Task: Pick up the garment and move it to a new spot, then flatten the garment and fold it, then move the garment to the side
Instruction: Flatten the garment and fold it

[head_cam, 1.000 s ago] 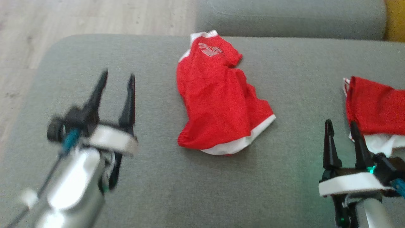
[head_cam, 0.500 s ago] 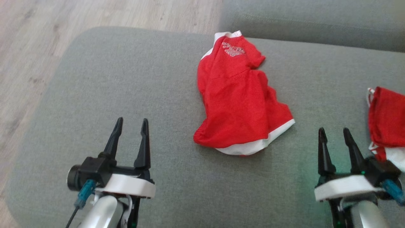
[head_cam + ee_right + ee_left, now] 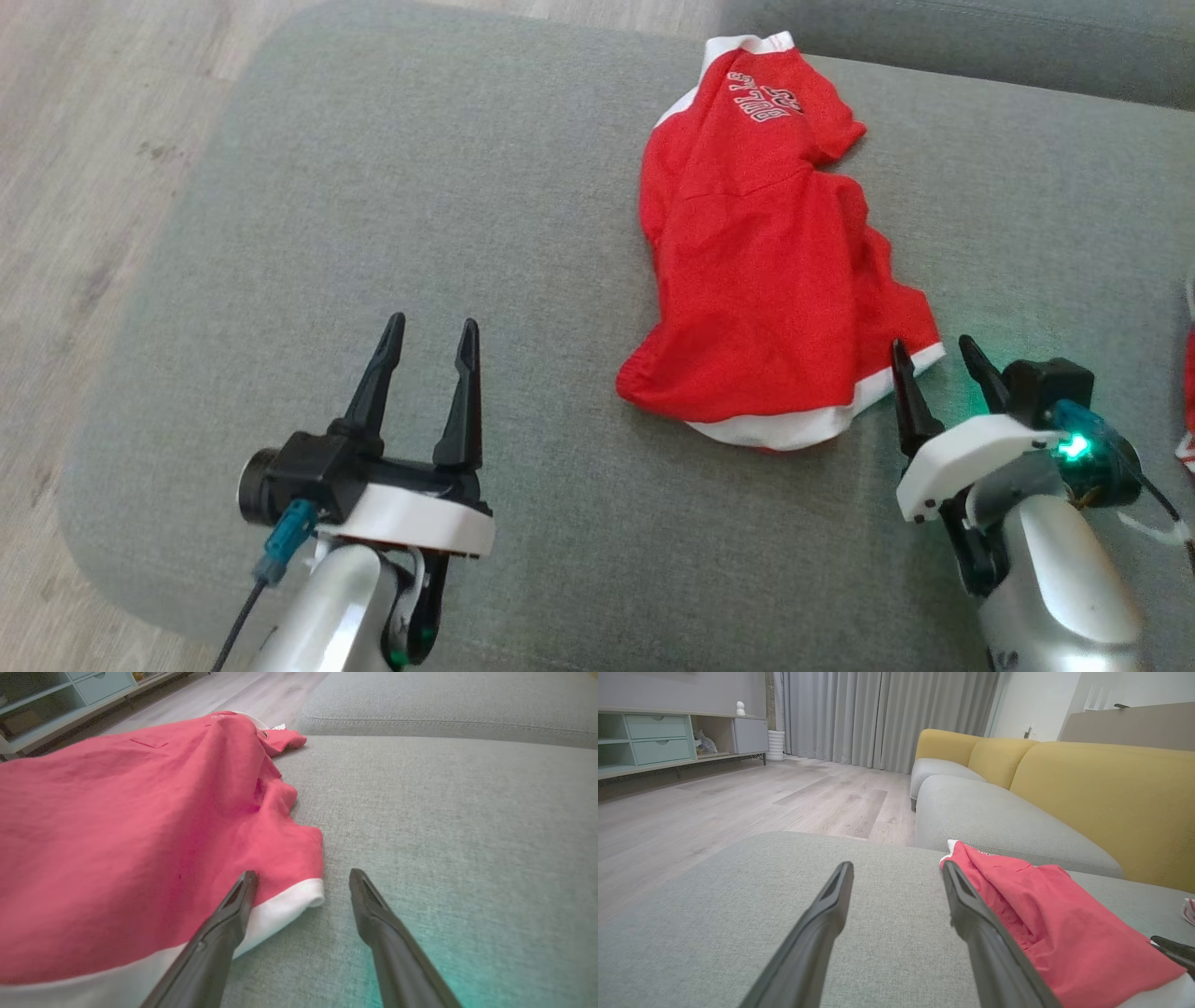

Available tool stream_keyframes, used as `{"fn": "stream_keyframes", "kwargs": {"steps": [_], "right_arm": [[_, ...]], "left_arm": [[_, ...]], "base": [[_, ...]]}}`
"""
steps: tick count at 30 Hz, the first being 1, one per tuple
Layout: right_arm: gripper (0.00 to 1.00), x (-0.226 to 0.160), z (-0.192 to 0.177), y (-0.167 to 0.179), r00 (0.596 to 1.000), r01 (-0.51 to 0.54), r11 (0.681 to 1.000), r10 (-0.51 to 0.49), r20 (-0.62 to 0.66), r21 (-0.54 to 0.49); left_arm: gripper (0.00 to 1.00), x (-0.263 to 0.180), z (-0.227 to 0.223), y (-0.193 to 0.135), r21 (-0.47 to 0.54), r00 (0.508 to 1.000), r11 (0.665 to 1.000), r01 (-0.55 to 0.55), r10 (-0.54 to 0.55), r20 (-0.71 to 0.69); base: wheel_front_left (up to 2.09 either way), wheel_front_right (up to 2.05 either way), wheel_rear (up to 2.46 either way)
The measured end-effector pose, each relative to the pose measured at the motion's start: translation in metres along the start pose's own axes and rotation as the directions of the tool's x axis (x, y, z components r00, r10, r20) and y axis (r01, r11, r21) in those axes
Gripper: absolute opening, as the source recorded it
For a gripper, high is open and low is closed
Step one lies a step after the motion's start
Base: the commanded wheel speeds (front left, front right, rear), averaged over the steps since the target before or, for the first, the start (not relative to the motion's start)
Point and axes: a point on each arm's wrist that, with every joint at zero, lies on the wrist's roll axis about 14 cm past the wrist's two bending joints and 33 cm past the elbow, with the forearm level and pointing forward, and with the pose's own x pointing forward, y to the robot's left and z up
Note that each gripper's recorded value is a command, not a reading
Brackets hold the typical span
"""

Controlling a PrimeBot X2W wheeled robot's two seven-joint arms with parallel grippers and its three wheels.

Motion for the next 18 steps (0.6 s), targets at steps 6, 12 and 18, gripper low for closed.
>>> {"fn": "stream_keyframes", "kwargs": {"steps": [6, 12, 18], "right_arm": [[0.53, 0.010, -0.009, 0.001, 0.998, -0.004, 0.999, 0.002, -0.058, -0.032], [0.00, 0.010, 0.006, -0.017, 0.999, 0.050, 0.998, -0.050, 0.004, -0.044], [0.00, -0.008, 0.021, -0.067, 0.977, 0.203, 0.979, -0.200, 0.075, -0.035]], "left_arm": [[1.00, -0.002, 0.000, 0.005, 0.003, 1.000, 1.000, -0.012, 0.012, 0.002], [1.00, 0.000, 0.000, 0.004, 0.007, 1.000, 1.000, -0.009, 0.009, 0.006], [1.00, 0.005, 0.005, -0.004, 0.003, 0.999, 1.000, 0.024, -0.024, 0.022]], "base": [[0.00, 0.00, 0.00], [0.00, 0.00, 0.00], [0.00, 0.00, 0.00]]}}
